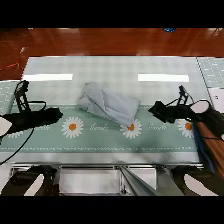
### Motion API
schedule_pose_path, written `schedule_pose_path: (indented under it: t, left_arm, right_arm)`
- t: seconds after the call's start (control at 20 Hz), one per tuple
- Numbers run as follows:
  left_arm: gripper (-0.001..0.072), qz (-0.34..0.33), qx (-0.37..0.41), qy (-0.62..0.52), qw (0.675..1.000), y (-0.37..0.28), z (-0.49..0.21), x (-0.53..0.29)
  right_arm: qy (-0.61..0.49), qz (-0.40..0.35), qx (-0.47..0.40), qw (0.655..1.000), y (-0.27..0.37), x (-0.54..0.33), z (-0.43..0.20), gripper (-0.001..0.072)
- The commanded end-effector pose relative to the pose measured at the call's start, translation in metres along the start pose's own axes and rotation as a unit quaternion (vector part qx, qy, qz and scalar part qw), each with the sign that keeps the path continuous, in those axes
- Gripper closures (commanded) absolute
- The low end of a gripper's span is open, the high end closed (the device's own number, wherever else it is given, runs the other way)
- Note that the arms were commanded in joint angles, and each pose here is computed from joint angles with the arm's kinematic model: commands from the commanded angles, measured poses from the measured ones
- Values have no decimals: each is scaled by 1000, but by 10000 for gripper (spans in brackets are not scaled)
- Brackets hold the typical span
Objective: Fold the shirts.
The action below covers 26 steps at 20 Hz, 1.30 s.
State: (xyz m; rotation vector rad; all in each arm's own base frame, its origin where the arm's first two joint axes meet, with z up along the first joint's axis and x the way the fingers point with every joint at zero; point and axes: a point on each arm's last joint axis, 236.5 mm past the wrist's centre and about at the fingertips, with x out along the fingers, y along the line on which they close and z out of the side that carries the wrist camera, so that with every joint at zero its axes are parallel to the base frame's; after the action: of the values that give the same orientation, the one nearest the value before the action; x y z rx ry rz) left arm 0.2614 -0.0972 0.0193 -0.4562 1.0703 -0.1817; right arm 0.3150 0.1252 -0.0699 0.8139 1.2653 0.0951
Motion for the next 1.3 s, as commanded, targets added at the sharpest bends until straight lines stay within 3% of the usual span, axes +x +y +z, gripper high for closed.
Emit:
schedule_pose_path:
  t: [0.0, 0.5, 0.55, 0.6, 0.8, 1.05, 1.25]
  left_arm:
    - [688, -1, -4, 6, 1000, 2, -6, 5]
    - [688, -2, -4, -1, 1000, 1, -2, 5]
    - [688, -2, -4, -2, 1000, 1, -2, 5]
    - [688, -2, -4, -3, 1000, 1, -1, 5]
    - [688, -2, -4, -4, 1000, 1, -1, 5]
    - [688, -2, -4, -6, 1000, 1, 0, 5]
    - [688, -2, -4, -6, 1000, 1, 0, 5]
  right_arm:
    - [55, 53, 21, 997, 31, 42, -15, 300]
    - [162, 84, -33, 983, 97, 95, -51, 328]
    - [159, 96, -52, 981, 111, 93, -48, 464]
    - [150, 117, -90, 978, 130, 89, -43, 684]
    - [96, 181, -180, 962, 215, 51, -4, 688]
    - [-8, 192, -298, 935, 306, -41, 55, 688]
    - [-82, 190, -320, 925, 330, -129, 103, 688]
